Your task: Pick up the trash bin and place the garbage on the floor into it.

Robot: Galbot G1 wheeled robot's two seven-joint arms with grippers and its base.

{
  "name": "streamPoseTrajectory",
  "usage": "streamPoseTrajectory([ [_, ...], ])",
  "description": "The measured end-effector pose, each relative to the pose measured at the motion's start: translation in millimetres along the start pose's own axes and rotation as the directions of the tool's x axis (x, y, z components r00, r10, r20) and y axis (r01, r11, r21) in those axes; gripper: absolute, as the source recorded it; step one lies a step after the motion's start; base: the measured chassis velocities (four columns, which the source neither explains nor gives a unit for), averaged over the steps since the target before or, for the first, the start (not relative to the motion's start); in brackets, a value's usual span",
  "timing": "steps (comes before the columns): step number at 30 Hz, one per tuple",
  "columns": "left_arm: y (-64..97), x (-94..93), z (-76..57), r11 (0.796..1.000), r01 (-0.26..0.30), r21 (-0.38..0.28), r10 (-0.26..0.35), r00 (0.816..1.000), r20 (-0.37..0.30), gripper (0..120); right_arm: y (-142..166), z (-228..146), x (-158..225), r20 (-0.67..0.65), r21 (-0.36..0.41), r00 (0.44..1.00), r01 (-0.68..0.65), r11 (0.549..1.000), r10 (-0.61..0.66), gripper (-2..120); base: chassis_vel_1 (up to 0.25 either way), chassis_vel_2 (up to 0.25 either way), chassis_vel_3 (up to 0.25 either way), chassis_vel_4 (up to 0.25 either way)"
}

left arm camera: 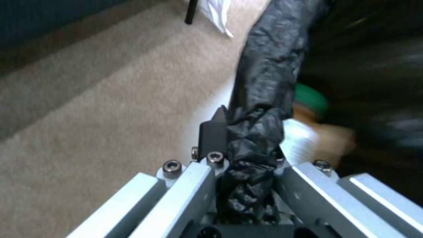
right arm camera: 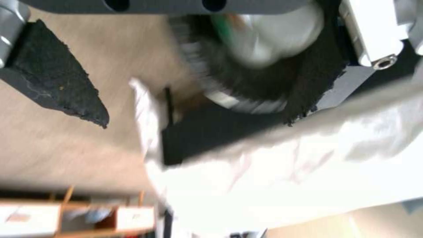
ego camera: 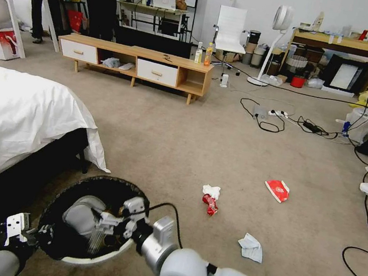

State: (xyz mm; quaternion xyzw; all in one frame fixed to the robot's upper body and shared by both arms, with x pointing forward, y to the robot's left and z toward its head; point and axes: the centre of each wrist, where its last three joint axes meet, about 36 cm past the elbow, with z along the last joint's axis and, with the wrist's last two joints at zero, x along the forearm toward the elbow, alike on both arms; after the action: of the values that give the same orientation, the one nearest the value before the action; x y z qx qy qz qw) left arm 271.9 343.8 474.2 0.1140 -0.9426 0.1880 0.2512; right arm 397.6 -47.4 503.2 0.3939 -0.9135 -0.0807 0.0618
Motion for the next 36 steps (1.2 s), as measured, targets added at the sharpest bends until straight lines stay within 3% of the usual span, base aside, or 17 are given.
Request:
streamPoseTrajectory([
  [6,-0.6,-0.3,0.9,1.000,0.000,0.003,0.000,1.000,-0.002,1,-0.3,-28.9,1.3,0.065,-0.025,0.998,0.007,1.000,-0.005,100,0.000,0.000,0.000,0.000],
  [23,-1.2,1.9,1.8,1.000,0.001,0.000,-0.001,1.000,-0.003,1,6.5,-25.8,0.5,0.067,-0.052,0.998,0.024,0.998,-0.021,100,0.000,0.000,0.000,0.000],
  [31,-1.3,-0.1,4.1,1.000,0.003,0.000,-0.003,1.000,-0.010,1,-3.9,-59.1,12.9,0.226,-0.092,0.973,0.077,0.993,-0.055,100,0.000,0.000,0.000,0.000],
  [36,-1.1,0.4,3.6,1.000,0.003,0.001,-0.003,1.000,-0.008,1,-26.8,-80.3,30.1,0.329,-0.062,0.944,0.057,0.996,-0.034,100,0.000,0.000,0.000,0.000],
])
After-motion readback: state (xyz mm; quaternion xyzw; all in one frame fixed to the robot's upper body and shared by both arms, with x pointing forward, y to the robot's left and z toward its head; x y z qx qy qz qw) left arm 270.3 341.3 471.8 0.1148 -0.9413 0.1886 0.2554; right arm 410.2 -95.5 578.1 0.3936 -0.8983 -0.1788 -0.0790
